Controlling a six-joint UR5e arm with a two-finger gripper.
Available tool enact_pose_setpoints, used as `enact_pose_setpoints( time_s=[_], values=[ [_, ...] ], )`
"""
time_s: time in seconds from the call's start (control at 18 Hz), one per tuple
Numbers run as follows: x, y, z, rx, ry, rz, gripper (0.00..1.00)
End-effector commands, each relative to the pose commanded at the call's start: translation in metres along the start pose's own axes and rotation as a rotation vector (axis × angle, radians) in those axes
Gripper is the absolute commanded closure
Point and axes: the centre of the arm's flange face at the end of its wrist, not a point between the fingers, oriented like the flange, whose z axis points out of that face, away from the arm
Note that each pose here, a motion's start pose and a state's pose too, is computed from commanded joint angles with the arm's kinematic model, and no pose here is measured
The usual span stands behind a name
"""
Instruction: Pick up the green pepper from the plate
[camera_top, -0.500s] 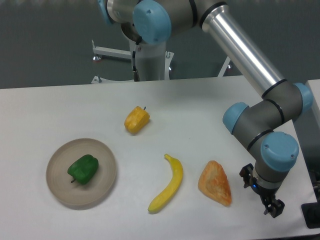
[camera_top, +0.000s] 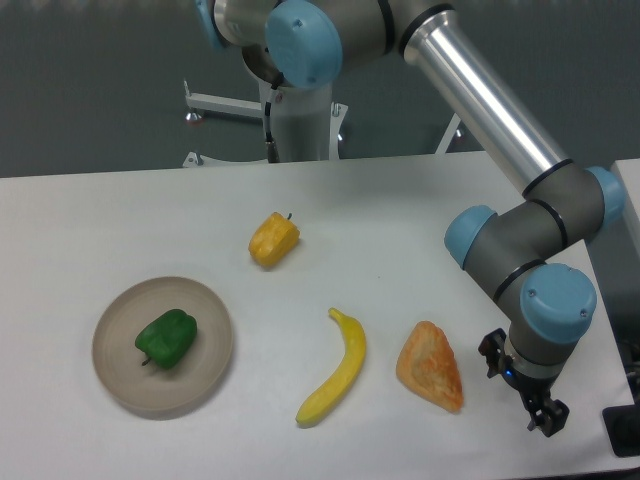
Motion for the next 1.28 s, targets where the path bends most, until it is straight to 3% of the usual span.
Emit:
enact_pose_setpoints(
  time_s=[0.28,0.67,1.28],
  values=[
    [0.008,-0.022,-0.010,0.016,0.004,-0.016,0.00],
    [0.056,-0.076,-0.045,0.125,0.062,-0.143,0.00],
    [0.204,-0.175,-0.110,0.316,0.183,-0.537,0.00]
  ],
)
